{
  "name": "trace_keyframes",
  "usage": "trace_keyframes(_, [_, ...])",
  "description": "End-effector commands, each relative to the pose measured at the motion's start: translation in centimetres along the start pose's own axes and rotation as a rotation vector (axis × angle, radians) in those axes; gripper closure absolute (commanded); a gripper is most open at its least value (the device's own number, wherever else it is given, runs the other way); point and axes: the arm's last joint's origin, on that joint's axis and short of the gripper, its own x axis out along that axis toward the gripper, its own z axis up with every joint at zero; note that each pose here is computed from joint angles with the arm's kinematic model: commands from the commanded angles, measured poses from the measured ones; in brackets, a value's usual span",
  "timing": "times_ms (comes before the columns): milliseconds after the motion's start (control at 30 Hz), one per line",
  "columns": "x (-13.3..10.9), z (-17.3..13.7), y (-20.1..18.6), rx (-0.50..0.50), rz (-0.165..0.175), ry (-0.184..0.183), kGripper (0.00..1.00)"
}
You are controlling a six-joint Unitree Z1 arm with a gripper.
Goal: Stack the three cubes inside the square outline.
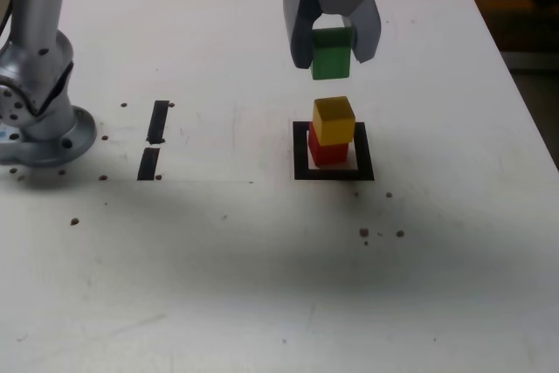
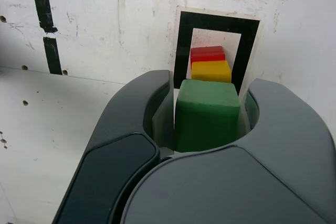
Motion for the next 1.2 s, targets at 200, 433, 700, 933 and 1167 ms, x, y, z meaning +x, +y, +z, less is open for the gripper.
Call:
trace_keyframes(200, [1.9,0.7,-1.0,0.012,-0.005,0.074,0.90])
trace_keyframes(433, [2.8,1.5,-1.5,0.018,-0.015,0.094,0.90])
trace_keyframes(700, [3.0,1.9,-1.7,0.019,-0.015,0.094,0.88])
trace_keyframes(933, [3.4,2.3,-1.8,0.021,-0.015,0.104,0.82])
trace_keyframes(1167, [4.1,2.9,-2.1,0.026,-0.021,0.121,0.54])
